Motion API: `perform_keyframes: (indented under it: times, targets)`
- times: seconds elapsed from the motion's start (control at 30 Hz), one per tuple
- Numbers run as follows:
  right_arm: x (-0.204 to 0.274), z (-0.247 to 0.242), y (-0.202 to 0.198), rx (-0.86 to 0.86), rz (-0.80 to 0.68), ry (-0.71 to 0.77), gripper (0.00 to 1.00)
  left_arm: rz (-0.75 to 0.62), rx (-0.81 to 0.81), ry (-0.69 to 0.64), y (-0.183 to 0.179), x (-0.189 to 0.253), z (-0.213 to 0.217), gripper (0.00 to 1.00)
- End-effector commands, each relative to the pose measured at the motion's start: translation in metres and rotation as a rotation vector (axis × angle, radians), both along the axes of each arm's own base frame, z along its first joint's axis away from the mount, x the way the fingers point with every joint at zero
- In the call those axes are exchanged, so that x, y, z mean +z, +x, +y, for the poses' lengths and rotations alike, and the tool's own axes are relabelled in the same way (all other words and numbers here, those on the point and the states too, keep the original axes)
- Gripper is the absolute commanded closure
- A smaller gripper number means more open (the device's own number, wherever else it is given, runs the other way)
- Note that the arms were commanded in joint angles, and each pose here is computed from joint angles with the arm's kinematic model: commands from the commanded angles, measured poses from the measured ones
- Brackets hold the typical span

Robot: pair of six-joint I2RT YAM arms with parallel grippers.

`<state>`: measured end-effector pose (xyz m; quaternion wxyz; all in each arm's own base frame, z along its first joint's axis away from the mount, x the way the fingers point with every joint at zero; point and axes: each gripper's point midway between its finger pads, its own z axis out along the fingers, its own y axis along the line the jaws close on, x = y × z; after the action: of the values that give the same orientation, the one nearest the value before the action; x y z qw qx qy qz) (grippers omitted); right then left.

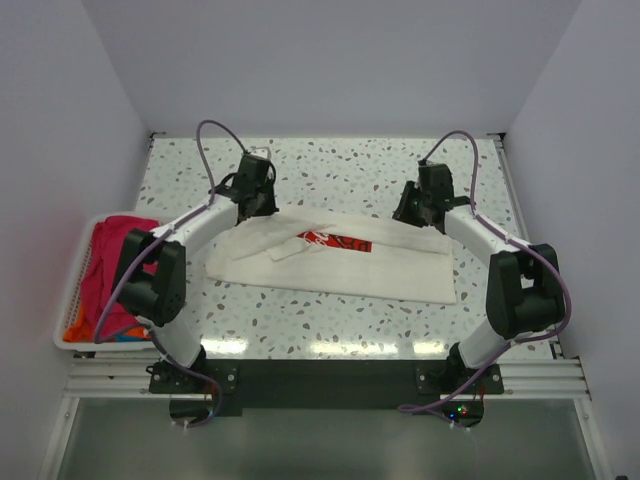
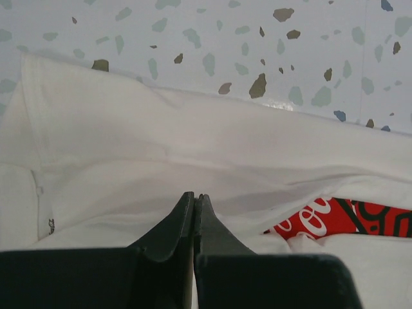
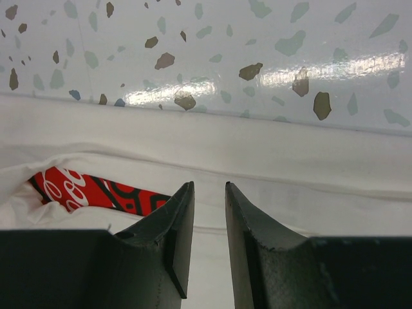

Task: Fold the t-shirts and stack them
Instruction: Fold the tshirt

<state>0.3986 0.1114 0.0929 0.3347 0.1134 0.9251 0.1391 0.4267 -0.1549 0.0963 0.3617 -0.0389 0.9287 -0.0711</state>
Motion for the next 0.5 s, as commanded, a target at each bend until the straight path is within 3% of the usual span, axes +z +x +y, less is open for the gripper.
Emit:
perform_keyframes:
  times: [0.0,0.23,0.47]
  targets:
    - [0.003,-0.001,0.005,0.004,-0.036,-0.016,0.7,-0.028,-0.036,-0.082,-0.016,0.012,-0.009,1.0]
    - [0.001,-0.003,0.006,0.004,-0.034,-0.03,0.7,-0.033,-0.079,-0.152,-0.062,0.019,-0.009,1.0]
    - [-0.004,-0.007,0.005,-0.003,-0.02,-0.047,0.7,0.034,-0.097,-0.156,-0.104,-0.008,0.001,1.0]
